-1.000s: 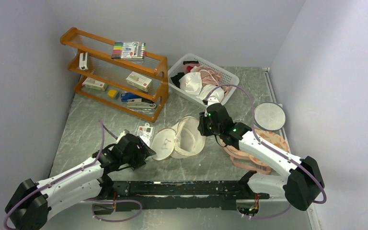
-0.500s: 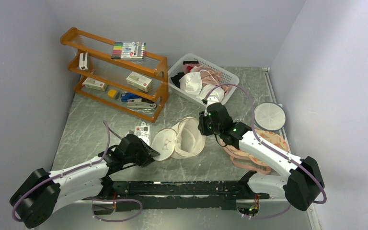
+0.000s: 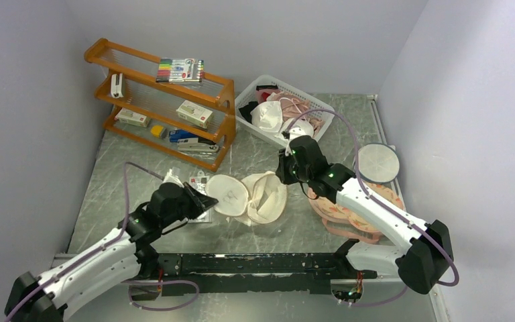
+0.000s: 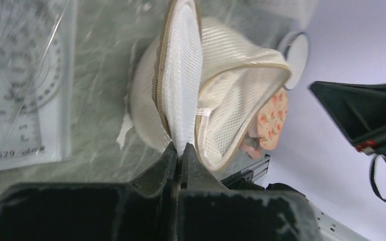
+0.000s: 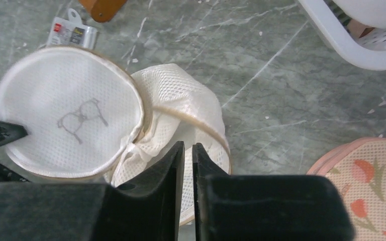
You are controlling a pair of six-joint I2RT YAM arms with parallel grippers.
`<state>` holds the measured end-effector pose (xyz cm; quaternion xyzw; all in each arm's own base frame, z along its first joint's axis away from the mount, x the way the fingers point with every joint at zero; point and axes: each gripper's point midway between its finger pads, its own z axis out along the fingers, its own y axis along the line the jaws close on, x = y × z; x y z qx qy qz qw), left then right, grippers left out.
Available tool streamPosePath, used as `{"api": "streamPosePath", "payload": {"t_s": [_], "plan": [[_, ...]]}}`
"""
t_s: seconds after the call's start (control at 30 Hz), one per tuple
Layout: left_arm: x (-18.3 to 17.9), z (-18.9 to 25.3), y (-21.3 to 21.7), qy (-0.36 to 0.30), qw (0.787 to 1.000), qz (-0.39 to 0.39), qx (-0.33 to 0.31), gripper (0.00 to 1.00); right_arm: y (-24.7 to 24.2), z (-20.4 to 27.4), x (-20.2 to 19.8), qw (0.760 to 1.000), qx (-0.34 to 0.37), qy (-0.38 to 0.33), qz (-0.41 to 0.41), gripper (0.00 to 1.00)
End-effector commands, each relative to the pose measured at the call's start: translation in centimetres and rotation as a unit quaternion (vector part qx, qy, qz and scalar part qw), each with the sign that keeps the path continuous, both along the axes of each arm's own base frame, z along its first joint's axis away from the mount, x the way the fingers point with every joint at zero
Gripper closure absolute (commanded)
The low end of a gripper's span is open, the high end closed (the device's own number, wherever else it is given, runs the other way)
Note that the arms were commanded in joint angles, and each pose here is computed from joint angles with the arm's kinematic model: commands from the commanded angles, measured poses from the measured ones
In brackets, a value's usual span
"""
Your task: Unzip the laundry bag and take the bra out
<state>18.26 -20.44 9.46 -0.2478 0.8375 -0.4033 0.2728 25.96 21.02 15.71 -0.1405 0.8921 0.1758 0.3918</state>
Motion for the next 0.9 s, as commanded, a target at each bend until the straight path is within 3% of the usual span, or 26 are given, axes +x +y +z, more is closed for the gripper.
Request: {"api": "streamPosePath", "payload": {"t_s": [0.0,0.23,0.47,0.6,0.7,0.87], "plan": [[1.8,5.0,1.9,-0.115,0.992,0.011,0.050,0.93,1.0,0.6,-1.0,0.999,0.008,0.038,0.014,0.92],[2.3,11.2,2.1,-0.245,0.965,-0.031,0.084,0.93,2.4,0.7,-2.1,0.996,0.056,0.060,0.021,0.93],[1.8,17.5,0.6,-0.392,0.907,-0.112,0.106,0.93,2.2,0.1,-1.9,0.994,0.082,0.068,-0.022,0.51],[2.0,19.4,0.0,-0.450,0.869,-0.148,0.144,0.93,4.3,2.4,-1.7,0.987,0.147,0.060,-0.004,0.30],[3.0,19.1,-0.2,-0.469,0.845,-0.169,0.195,0.93,5.6,5.3,-1.4,0.979,0.199,0.052,0.000,0.19],[5.0,18.4,0.3,-0.474,0.826,-0.163,0.259,0.93,7.0,10.3,-0.4,0.956,0.289,0.037,-0.022,0.08]]}}
